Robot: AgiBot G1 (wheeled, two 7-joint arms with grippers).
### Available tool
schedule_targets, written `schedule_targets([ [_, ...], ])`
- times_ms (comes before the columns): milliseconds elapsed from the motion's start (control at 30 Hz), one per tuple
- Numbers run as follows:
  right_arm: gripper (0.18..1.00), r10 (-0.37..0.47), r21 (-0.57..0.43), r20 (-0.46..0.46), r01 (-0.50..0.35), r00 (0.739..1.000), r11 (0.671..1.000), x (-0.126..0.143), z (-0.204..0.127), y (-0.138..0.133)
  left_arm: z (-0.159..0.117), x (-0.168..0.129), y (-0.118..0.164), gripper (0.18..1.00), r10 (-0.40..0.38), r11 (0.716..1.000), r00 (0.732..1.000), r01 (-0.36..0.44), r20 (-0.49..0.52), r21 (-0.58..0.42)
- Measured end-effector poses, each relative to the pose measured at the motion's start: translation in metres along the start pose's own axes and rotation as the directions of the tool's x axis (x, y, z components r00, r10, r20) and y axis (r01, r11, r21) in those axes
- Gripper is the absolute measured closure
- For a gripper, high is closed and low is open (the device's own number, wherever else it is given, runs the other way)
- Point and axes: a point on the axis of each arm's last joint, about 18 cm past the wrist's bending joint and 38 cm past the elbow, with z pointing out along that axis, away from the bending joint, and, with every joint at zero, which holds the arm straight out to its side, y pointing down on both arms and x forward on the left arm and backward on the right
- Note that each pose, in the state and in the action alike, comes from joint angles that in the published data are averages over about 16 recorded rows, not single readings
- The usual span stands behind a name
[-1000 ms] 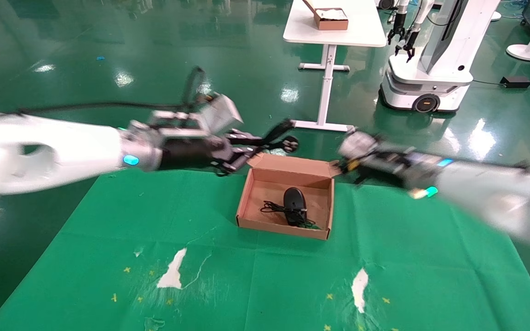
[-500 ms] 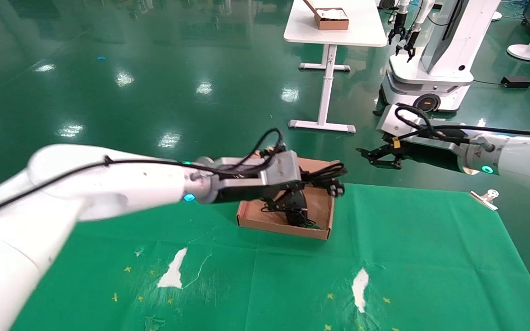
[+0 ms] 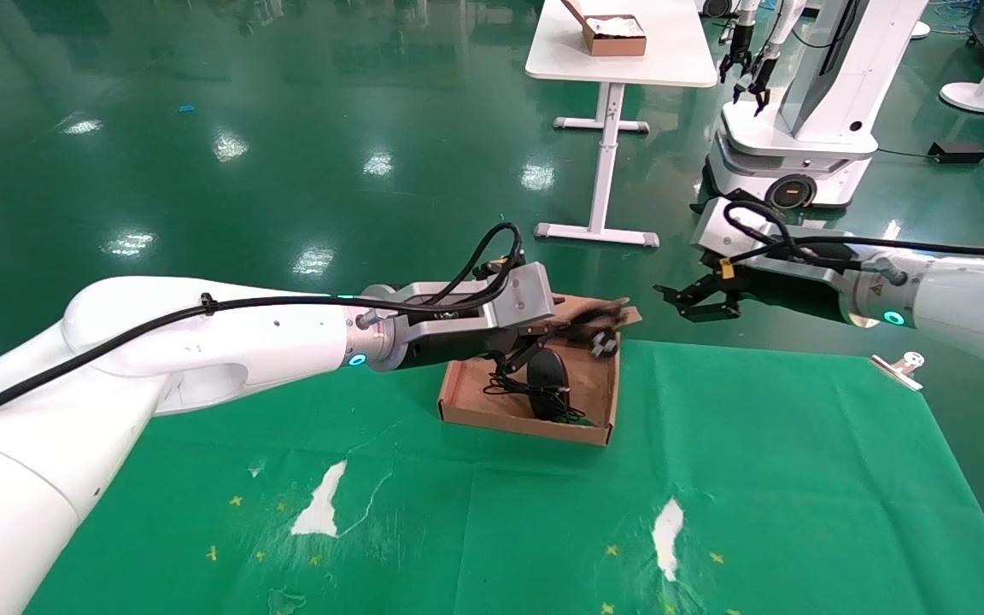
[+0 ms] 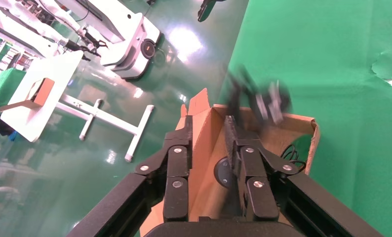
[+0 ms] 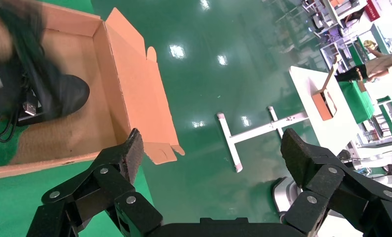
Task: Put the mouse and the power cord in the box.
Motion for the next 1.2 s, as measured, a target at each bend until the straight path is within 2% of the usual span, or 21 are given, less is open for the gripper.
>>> schedule_targets([
  [267,0.183,0.031,0.03,0.002,-0.031,1.0,0.999,-0.003,-0.002,-0.001,-0.009,0.003,0.005,0.794,-0.045,0.999,0.999,0.045,-0.01,0.025],
  [533,0.178,0.117,0.117,0.017,-0.118,0.993,0.986,-0.01,-0.013,-0.004,-0.032,0.013,0.015,0.652,-0.158,0.982,0.987,0.16,-0.031,0.095],
  [767,0.178,0.202,0.214,0.056,-0.21,0.978,0.954,-0.019,-0.031,-0.01,-0.062,0.024,0.024,0.495,-0.268,0.946,0.962,0.274,-0.062,0.171],
  [1033,0.178,0.275,0.308,0.13,-0.302,0.953,0.902,-0.032,-0.057,-0.019,-0.102,0.035,0.031,0.329,-0.362,0.892,0.926,0.377,-0.106,0.248],
  [1200,0.178,0.305,0.355,0.19,-0.355,0.933,0.865,-0.041,-0.076,-0.027,-0.129,0.042,0.033,0.265,-0.403,0.857,0.905,0.426,-0.138,0.289],
])
